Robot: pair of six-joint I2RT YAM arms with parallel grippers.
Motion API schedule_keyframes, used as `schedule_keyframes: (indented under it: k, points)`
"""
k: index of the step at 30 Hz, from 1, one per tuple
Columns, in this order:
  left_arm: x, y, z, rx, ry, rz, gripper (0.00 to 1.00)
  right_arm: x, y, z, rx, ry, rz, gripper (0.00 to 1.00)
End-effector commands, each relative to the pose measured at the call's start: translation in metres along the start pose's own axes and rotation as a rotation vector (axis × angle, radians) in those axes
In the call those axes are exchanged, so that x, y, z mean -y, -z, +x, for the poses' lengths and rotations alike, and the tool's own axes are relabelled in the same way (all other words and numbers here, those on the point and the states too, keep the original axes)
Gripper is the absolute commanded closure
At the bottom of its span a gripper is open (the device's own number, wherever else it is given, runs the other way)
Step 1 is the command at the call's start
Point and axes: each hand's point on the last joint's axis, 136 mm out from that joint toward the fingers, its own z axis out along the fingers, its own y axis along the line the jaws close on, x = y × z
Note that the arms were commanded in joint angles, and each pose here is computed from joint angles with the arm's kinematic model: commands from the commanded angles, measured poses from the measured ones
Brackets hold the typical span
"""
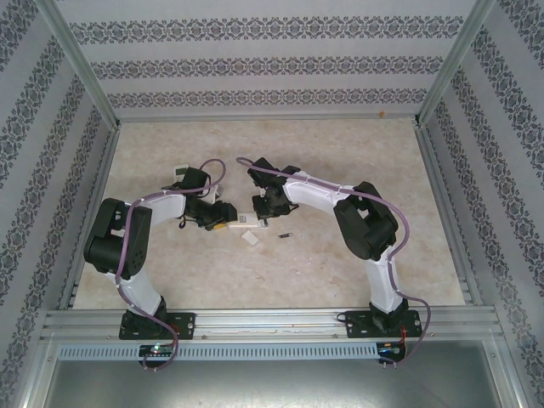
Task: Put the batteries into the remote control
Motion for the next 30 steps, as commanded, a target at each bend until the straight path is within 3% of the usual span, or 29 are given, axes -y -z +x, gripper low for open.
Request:
schedule_keyframes:
  k: [1,14,22,30]
  points:
    - [0.006,-0.003,-0.004,0.003,-0.011,0.01,0.5,0.011,-0.011,0.02,-0.072,0.005,0.066,0.87]
    - [0.005,-0.005,-0.003,-0.002,-0.006,0.009,0.5,0.035,-0.006,0.043,-0.16,0.01,0.233,0.86]
    - [0.006,-0.003,-0.002,0.001,-0.01,0.009,0.5,0.02,0.014,0.024,-0.082,-0.045,0.159,0.85]
    - [0.005,-0.003,-0.003,0.002,-0.008,0.007,0.5,-0.001,0.032,-0.001,-0.014,-0.134,0.039,0.74]
